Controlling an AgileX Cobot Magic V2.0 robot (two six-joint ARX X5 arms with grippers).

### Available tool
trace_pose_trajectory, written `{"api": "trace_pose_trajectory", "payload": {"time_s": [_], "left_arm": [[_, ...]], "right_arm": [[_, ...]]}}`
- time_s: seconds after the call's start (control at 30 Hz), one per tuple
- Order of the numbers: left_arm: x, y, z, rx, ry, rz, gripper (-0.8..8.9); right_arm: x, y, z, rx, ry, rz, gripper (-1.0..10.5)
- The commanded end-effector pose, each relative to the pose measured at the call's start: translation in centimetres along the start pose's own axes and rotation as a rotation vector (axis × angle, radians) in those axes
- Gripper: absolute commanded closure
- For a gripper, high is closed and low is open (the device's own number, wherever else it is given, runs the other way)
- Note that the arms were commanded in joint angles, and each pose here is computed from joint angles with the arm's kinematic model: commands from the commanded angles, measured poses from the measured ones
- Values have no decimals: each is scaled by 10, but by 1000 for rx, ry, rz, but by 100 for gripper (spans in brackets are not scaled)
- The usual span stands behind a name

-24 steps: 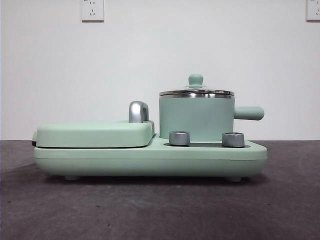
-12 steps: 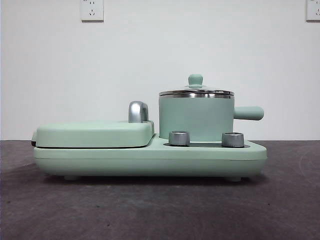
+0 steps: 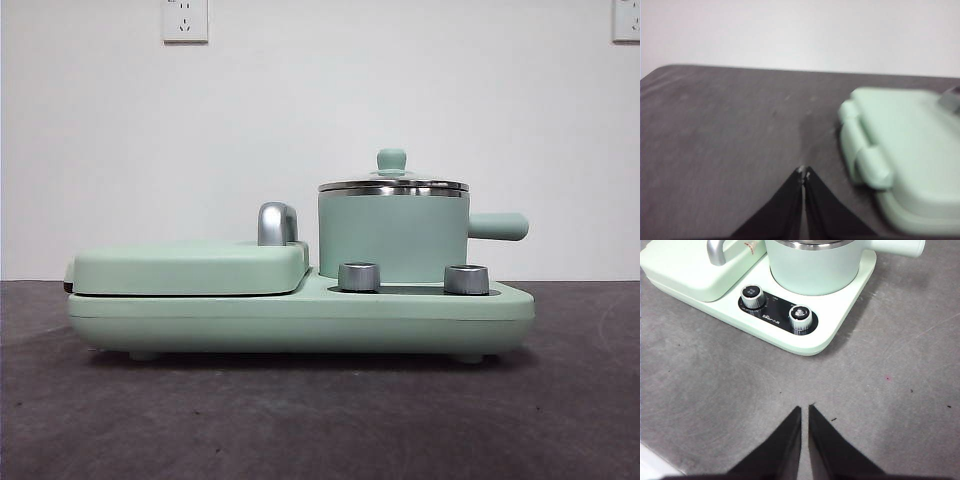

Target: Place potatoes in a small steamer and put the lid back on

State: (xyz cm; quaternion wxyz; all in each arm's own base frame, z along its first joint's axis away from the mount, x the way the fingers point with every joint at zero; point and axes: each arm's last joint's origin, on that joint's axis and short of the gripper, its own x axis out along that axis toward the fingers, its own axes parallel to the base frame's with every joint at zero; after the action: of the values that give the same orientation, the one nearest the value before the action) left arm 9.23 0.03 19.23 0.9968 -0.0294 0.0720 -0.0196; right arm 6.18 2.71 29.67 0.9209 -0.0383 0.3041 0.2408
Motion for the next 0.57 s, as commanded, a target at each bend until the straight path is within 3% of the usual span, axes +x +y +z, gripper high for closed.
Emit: {"api": "trace_pose_trajectory", "payload": {"time_s": [0.03, 0.27, 0.57], "left_arm": [[3, 2, -14, -7, -20, 29, 807], [9, 4, -38, -102, -10, 33, 808], [9, 4, -39, -99, 4, 35, 808]], "right_arm": [[-1, 0, 2, 6, -12, 1, 928], [-1, 0, 2, 6, -12, 1, 928], [-1, 0, 2, 6, -12, 0, 928]]}}
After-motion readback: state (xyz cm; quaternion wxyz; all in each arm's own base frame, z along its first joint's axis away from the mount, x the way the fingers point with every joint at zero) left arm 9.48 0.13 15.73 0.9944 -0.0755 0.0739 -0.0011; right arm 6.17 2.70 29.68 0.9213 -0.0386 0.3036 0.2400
